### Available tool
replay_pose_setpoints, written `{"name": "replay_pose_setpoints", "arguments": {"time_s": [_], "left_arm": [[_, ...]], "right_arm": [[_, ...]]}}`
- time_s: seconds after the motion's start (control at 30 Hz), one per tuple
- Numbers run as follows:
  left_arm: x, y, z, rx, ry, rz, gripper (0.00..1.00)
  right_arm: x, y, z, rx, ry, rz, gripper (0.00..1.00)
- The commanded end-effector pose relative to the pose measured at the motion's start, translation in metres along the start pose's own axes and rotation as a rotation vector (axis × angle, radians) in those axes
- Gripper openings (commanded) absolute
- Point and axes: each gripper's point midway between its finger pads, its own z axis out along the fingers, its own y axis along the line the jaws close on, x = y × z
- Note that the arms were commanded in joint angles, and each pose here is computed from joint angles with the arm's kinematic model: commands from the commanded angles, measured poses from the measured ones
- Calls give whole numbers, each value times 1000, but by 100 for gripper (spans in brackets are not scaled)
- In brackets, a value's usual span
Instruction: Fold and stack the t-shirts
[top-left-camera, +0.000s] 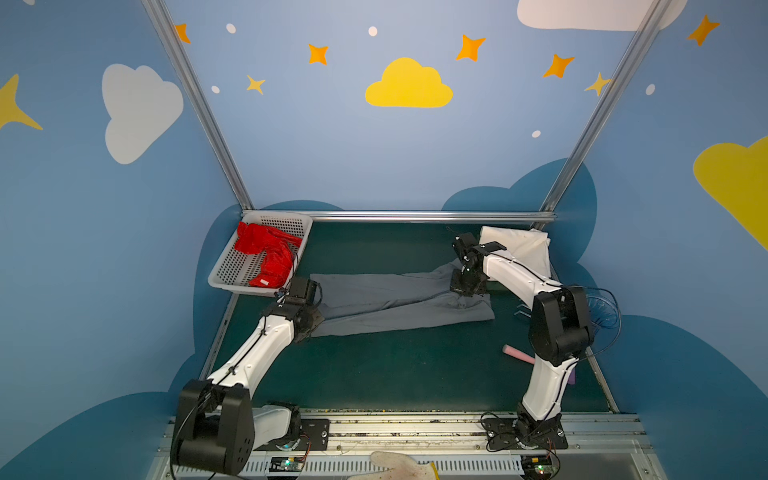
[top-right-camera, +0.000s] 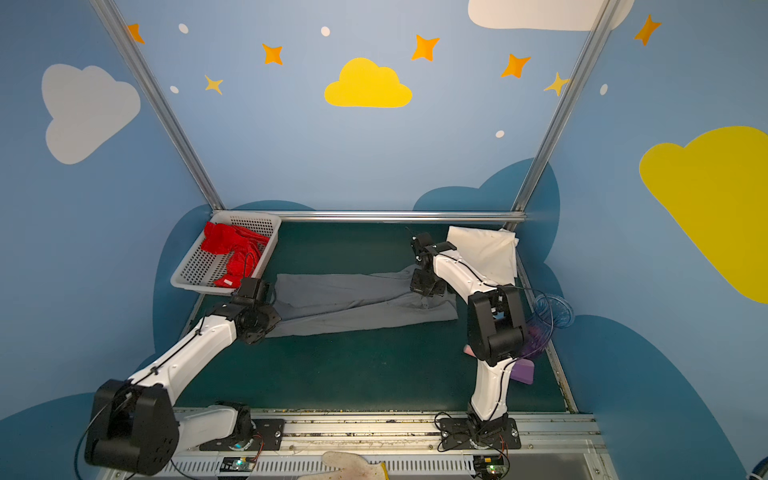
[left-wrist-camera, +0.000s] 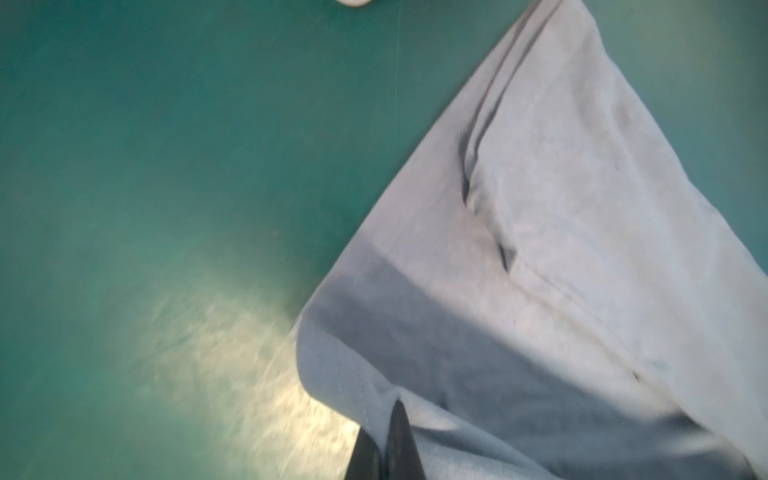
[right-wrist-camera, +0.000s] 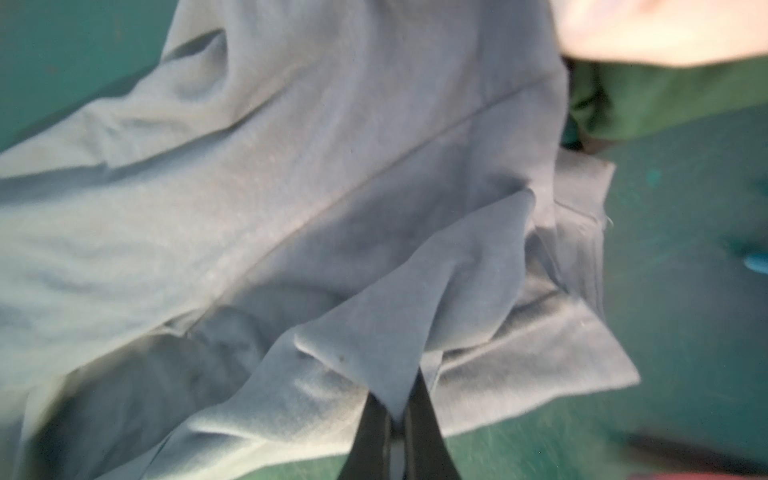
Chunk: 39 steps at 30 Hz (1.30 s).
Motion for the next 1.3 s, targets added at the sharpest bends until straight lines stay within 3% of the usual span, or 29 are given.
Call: {"name": "replay_pose_setpoints", "arguments": {"time_s": [0.0,0.3,0.33,0.4,0.47,0.57,0.63,0.93,1.1,1.27], "left_arm": [[-18,-3,11,-36,-33,-5,4],[-44,-19,33,-79,-38,9,4],[-49,-20,33,-85,-49,12,8],[-60,-22,29,-108,-72,25,27],[-71,-22,24,-142,-97,37,50],[-83,-28,11,-130,-134,37,57],[-83,-34,3,-87,-141,35,64],[-42,-61,-26,90,-114,151,78],[-14,-66,-29,154,-85,169,79],[-2,-65,-19,161,-53,157,79]], "right_arm": [[-12,-9,0,49,-14,-4,0],[-29,-7,3,53,-7,-13,0],[-29,-8,2,59,-5,-14,0],[-30,-10,1,67,-8,-18,2],[-33,-14,-3,74,-25,-20,23],[-34,-20,-14,85,-53,-16,62],[-34,-25,-24,93,-72,-14,67],[10,-23,-41,-2,-44,-25,66],[45,6,-17,-135,57,-51,55],[46,20,16,-116,112,-86,43]]}}
